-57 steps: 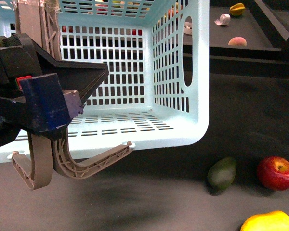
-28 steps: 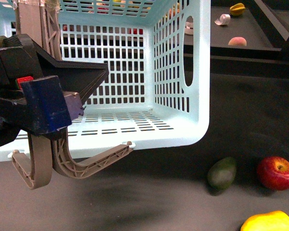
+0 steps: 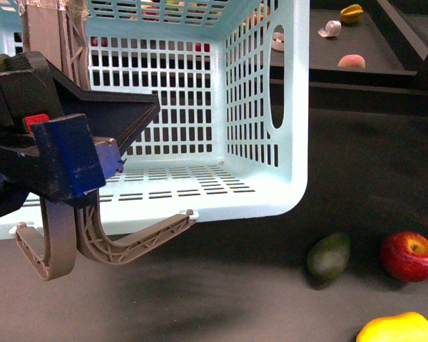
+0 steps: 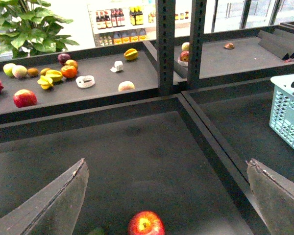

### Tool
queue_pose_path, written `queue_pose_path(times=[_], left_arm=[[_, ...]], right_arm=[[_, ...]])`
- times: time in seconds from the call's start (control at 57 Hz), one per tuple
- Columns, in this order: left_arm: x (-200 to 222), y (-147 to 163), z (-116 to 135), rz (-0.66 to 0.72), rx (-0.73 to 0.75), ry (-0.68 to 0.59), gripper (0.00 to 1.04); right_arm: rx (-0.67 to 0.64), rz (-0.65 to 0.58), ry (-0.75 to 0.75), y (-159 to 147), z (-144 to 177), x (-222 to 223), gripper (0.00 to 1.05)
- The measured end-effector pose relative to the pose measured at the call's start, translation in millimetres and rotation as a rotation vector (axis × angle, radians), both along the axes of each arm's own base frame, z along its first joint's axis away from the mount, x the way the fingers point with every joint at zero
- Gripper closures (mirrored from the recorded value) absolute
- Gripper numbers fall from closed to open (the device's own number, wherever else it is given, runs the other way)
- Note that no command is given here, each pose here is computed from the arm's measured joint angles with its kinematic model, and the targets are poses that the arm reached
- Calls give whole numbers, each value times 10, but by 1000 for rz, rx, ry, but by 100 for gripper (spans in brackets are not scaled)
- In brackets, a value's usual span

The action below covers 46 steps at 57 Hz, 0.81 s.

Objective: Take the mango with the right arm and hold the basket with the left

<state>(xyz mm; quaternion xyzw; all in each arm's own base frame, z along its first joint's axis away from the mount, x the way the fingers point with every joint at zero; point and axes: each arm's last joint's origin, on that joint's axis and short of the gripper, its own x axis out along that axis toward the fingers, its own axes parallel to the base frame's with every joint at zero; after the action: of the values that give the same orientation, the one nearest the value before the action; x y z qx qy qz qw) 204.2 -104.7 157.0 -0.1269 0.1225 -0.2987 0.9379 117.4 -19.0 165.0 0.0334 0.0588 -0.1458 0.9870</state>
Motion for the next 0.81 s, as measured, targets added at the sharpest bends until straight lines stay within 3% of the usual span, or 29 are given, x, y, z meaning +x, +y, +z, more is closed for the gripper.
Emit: queue_pose_path(times=[0.351,0.509,0.807], left_arm=[[0,0,0,0,0,0,97],[0,0,0,0,0,0,97],[0,0,0,0,0,0,97]], right_arm=[[-122,131,269,-338,-246,398,8],[-265,326,528,-402,-665,549,8],[-481,569,818,-432,-1226,631,8]])
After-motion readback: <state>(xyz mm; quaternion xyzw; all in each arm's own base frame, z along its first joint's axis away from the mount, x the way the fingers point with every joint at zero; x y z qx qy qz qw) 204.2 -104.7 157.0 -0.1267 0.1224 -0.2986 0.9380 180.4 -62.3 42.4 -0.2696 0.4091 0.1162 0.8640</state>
